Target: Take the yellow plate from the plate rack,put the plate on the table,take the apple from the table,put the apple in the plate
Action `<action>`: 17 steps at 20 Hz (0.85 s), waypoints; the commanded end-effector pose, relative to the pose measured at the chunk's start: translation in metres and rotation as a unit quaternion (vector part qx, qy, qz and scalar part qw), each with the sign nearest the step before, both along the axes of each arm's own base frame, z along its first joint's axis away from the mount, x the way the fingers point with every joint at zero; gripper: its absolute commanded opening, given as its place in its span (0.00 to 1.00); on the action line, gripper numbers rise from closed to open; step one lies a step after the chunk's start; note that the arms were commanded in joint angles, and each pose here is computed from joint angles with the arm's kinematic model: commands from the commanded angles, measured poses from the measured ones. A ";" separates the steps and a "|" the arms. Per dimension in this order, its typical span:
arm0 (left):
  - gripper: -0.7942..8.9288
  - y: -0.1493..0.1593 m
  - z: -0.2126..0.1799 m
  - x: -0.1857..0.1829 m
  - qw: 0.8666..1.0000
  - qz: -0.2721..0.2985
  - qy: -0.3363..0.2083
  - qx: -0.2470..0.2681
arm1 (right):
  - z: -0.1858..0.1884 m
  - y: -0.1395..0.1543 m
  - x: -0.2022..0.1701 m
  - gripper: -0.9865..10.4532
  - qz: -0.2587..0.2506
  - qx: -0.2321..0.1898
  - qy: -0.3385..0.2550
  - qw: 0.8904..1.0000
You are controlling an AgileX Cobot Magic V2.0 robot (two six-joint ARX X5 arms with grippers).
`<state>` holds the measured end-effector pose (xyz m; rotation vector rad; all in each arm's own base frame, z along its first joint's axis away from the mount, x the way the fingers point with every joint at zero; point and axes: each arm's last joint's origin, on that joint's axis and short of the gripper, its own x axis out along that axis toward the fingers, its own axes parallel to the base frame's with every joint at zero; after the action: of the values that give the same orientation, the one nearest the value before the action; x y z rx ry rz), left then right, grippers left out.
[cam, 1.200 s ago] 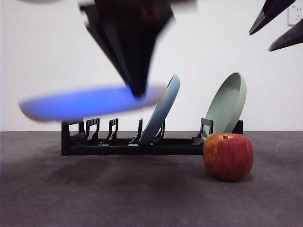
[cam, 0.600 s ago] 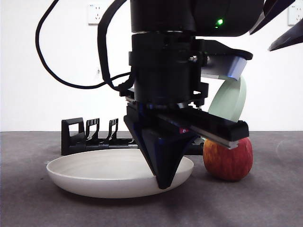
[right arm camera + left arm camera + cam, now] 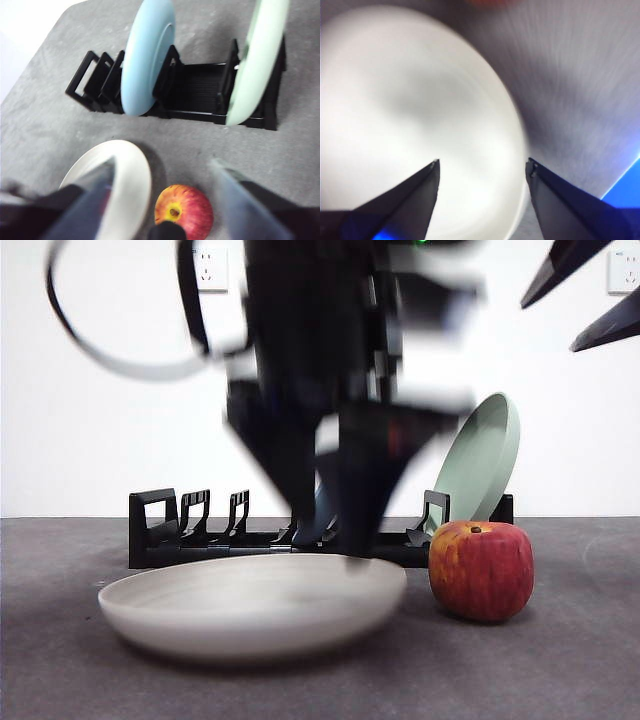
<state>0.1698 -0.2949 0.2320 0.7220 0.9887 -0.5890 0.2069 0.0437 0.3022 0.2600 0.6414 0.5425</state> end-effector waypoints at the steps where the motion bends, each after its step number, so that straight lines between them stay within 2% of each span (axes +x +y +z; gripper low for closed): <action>1: 0.38 0.018 0.046 -0.006 0.996 0.006 -0.052 -0.074 | 0.001 0.006 -0.001 0.45 0.024 -0.016 -0.017 0.999; 4: 0.38 0.057 0.113 -0.021 0.972 0.021 -0.128 -0.197 | 0.000 0.019 -0.003 0.45 0.030 -0.056 -0.025 0.998; 7: 0.38 0.108 0.167 -0.042 0.932 0.037 -0.194 -0.305 | -0.005 0.037 -0.001 0.46 0.043 -0.112 -0.002 0.993; 9: 0.37 0.144 0.192 -0.059 0.903 0.050 -0.232 -0.358 | -0.009 0.052 0.005 0.53 0.055 -0.153 0.019 0.986; 12: 0.37 0.190 0.213 -0.084 0.866 0.088 -0.291 -0.397 | -0.023 0.077 0.020 0.53 0.077 -0.204 0.041 0.975; 14: 0.37 0.212 0.220 -0.097 0.848 0.106 -0.316 -0.413 | -0.039 0.090 0.030 0.53 0.091 -0.224 0.065 0.968; 17: 0.37 0.234 0.223 -0.111 0.834 0.119 -0.333 -0.424 | -0.072 0.101 0.045 0.53 0.090 -0.270 0.113 0.952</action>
<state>0.0570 -0.0586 0.4567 -0.0442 0.0859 -0.4394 0.2506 0.1440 0.2338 -0.2452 1.0050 0.4952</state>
